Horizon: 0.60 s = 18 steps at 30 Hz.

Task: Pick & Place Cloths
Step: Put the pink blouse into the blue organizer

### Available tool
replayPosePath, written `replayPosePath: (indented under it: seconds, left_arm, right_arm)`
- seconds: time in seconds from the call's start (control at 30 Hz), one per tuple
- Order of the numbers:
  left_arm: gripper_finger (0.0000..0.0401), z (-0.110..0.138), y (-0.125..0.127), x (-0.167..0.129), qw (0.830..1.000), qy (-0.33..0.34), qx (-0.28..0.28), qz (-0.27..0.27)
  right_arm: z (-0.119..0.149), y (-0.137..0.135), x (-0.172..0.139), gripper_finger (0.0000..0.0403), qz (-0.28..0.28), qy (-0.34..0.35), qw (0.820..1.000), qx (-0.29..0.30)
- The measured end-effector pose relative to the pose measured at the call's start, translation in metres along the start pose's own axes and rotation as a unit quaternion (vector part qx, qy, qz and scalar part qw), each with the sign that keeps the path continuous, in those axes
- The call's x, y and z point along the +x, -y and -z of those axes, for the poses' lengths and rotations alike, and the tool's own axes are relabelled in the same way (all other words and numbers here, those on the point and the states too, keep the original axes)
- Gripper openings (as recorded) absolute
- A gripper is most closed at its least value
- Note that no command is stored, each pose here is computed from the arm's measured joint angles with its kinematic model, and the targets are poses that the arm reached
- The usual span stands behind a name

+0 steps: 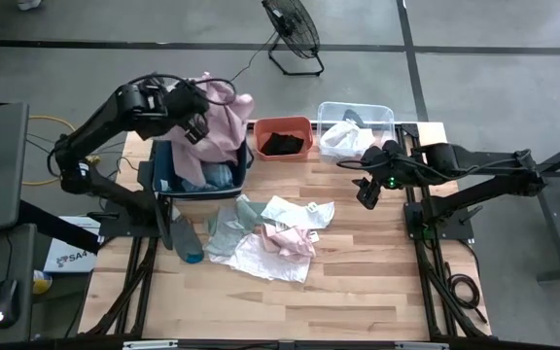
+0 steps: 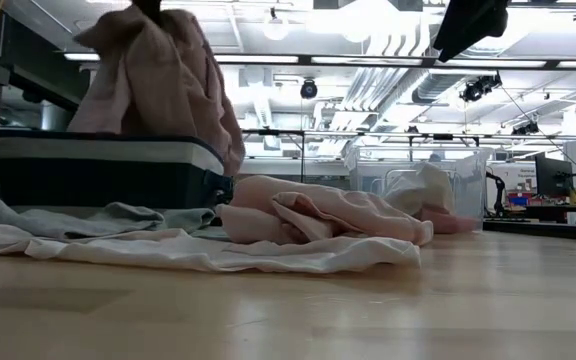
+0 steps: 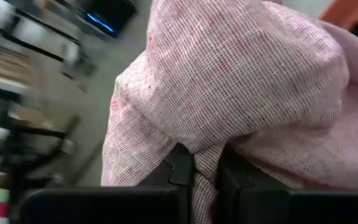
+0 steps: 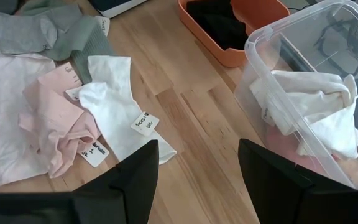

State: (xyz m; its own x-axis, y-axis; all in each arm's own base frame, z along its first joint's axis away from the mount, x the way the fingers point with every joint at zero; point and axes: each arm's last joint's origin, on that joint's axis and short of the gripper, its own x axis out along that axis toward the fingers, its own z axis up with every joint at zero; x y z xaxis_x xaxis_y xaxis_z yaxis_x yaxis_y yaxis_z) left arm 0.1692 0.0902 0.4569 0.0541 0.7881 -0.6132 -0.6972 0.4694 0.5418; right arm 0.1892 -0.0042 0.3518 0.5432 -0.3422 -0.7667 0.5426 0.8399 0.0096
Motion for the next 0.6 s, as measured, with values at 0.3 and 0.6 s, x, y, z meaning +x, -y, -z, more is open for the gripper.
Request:
replayPosePath:
  seconds: [0.3, 0.6]
  left_arm:
    - [0.0023, 0.036, -0.029, 0.003, 0.985, -0.049, -0.134, 0.094]
    - [0.0023, 0.079, -0.013, 0.015, 0.957, -0.123, -0.189, 0.18]
  right_arm:
    - [0.0, 0.0, 0.0, 0.0212, 0.0, 0.0, 1.0, 0.0]
    - [-0.001, 0.0, 0.0, 0.0212, -0.002, 0.003, 1.0, 0.001]
